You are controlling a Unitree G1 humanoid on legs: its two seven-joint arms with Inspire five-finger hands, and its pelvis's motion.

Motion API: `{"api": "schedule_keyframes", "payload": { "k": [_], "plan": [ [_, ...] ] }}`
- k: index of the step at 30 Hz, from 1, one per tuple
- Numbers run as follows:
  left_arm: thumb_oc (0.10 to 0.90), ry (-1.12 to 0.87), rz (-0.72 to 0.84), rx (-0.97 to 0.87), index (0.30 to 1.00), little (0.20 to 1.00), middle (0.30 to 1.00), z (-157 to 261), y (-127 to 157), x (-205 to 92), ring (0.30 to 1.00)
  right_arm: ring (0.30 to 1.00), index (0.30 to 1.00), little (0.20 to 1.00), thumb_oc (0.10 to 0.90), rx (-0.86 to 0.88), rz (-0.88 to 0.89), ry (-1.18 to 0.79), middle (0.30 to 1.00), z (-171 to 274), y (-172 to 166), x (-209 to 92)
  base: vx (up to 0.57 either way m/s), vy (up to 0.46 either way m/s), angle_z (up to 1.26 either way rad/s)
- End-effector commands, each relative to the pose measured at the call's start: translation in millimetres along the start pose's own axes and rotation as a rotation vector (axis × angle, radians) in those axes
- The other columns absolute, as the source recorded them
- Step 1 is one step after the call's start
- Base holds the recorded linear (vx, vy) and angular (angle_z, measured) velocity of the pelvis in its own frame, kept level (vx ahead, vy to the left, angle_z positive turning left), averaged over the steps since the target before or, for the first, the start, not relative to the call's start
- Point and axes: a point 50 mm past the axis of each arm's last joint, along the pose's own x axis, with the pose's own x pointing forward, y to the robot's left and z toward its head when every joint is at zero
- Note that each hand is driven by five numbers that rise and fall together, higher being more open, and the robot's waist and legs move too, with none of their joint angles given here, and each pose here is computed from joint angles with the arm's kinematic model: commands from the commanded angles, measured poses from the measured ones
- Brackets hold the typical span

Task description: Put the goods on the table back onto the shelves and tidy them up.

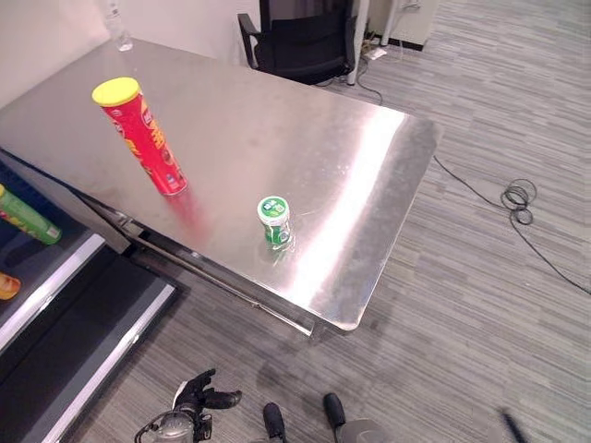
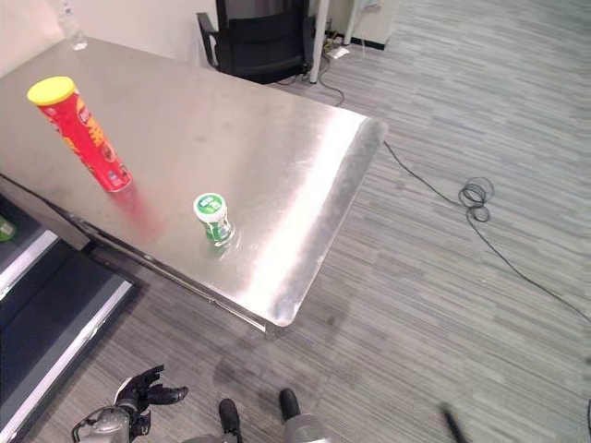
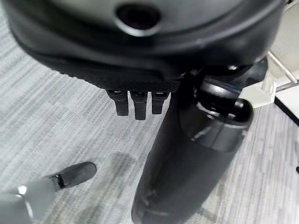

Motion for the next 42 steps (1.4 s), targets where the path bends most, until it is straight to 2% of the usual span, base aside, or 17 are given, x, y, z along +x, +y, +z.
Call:
{"api": "schedule_keyframes", "payload": {
  "k": [1, 3, 4, 5, 6, 7, 8, 9, 11, 12, 14, 19, 22, 27, 32, 37, 42],
  "plan": [
    [0.800, -0.075, 0.046, -0.001, 0.900, 0.900, 0.900, 17.6, 9.4, 2.4, 0.900, 0.900, 0.900, 0.900, 0.800, -0.080, -0.205, -0.550, 0.900, 118.6, -33.4, -18.3, 0.03, 0.001, -0.05],
    [0.800, -0.075, 0.046, -0.001, 0.900, 0.900, 0.900, 17.9, 9.3, 2.5, 0.900, 0.900, 0.900, 0.900, 0.800, -0.080, -0.206, -0.549, 0.900, 118.2, -33.5, -18.6, 0.02, -0.016, -0.02],
    [0.800, -0.077, 0.027, 0.011, 0.900, 0.900, 0.900, 18.0, 2.9, 2.5, 0.900, 0.900, 0.900, 0.900, 0.800, -0.048, -0.194, -0.891, 0.900, 201.2, -27.8, -55.4, 0.04, -0.043, -0.05],
    [0.800, -0.074, 0.017, 0.011, 0.900, 0.900, 0.900, 16.5, 1.1, 2.2, 0.900, 0.900, 0.900, 0.900, 0.800, -0.050, -0.139, -1.024, 0.900, 227.1, -21.1, -76.0, 0.03, -0.047, 0.00],
    [0.800, -0.074, 0.017, 0.010, 0.900, 0.900, 0.900, 16.8, 1.1, 2.3, 0.900, 0.900, 0.900, 0.900, 0.800, -0.050, -0.139, -1.025, 0.900, 227.2, -21.0, -76.2, 0.00, -0.031, 0.06],
    [0.800, -0.076, 0.008, 0.015, 0.900, 0.900, 0.900, 16.9, -0.3, 2.2, 0.900, 0.900, 0.900, 0.900, 0.800, -0.044, -0.096, -1.112, 0.900, 242.2, -13.2, -90.8, -0.01, -0.037, 0.16],
    [0.800, -0.074, 0.001, 0.021, 0.900, 0.900, 0.900, 15.8, -0.3, 1.8, 0.900, 0.900, 0.900, 0.900, 0.800, -0.053, -0.038, -1.203, 0.900, 257.9, -5.9, -107.2, 0.00, -0.072, 0.19],
    [0.800, -0.080, -0.016, 0.039, 0.900, 0.900, 0.900, 16.2, -0.9, 1.4, 0.900, 0.900, 0.900, 0.900, 0.800, -0.097, 0.088, -1.375, 0.900, 282.2, 13.0, -142.2, 0.00, -0.079, 0.14],
    [0.800, -0.082, -0.031, 0.049, 0.900, 0.900, 0.900, 15.2, -1.3, 0.5, 0.900, 0.900, 0.900, 0.900, 0.800, -0.113, 0.239, -1.490, 0.900, 291.5, 31.5, -170.2, -0.01, -0.062, 0.15],
    [0.800, -0.082, -0.030, 0.048, 0.900, 0.900, 0.900, 15.0, -1.1, 0.5, 0.900, 0.900, 0.900, 0.900, 0.800, -0.113, 0.241, -1.490, 0.900, 291.5, 31.8, -170.4, 0.00, -0.040, 0.27],
    [0.800, -0.090, -0.045, 0.051, 0.900, 0.900, 0.900, 14.5, -1.6, -0.6, 0.900, 0.900, 0.900, 0.900, 0.800, -0.116, 0.392, -1.558, 0.900, 295.4, 47.6, -190.9, 0.00, -0.043, 0.31],
    [0.800, -0.087, -0.080, 0.046, 0.900, 0.900, 0.900, 10.6, -3.8, -2.5, 0.900, 0.900, 0.900, 0.900, 0.800, -0.153, 0.850, -1.561, 0.900, 286.3, 92.0, -223.0, -0.01, -0.043, 0.30],
    [0.800, -0.082, -0.104, 0.026, 0.900, 0.900, 0.900, 6.3, -8.3, -4.1, 0.900, 0.900, 0.900, 0.900, 0.800, -0.280, 1.046, -1.501, 0.900, 274.3, 121.1, -230.9, 0.00, -0.031, 0.25],
    [0.800, -0.078, -0.109, 0.008, 0.900, 0.900, 0.900, 3.9, -11.9, -4.7, 0.900, 0.900, 0.900, 0.900, 0.800, -0.353, 1.050, -1.476, 0.900, 270.4, 137.2, -227.8, 0.00, -0.020, 0.05],
    [0.800, -0.074, -0.101, -0.001, 0.900, 0.900, 0.900, 1.1, -14.7, -5.5, 0.900, 0.900, 0.900, 0.900, 0.800, -0.560, 0.888, -1.631, 0.900, 276.2, 144.3, -241.3, 0.01, -0.020, 0.12],
    [0.800, -0.052, -0.105, 0.002, 0.900, 0.900, 0.900, -6.4, -18.6, -7.0, 0.900, 0.900, 0.900, 0.900, 0.800, -0.707, 0.831, -1.699, 0.900, 273.2, 152.2, -247.2, 0.01, -0.030, 0.18],
    [0.800, -0.037, -0.093, -0.010, 0.900, 0.900, 0.900, -10.7, -19.5, -7.5, 0.900, 0.900, 0.900, 0.900, 0.800, -0.764, 0.787, -1.698, 0.900, 272.1, 161.3, -242.6, 0.00, -0.021, 0.21]
  ]
}}
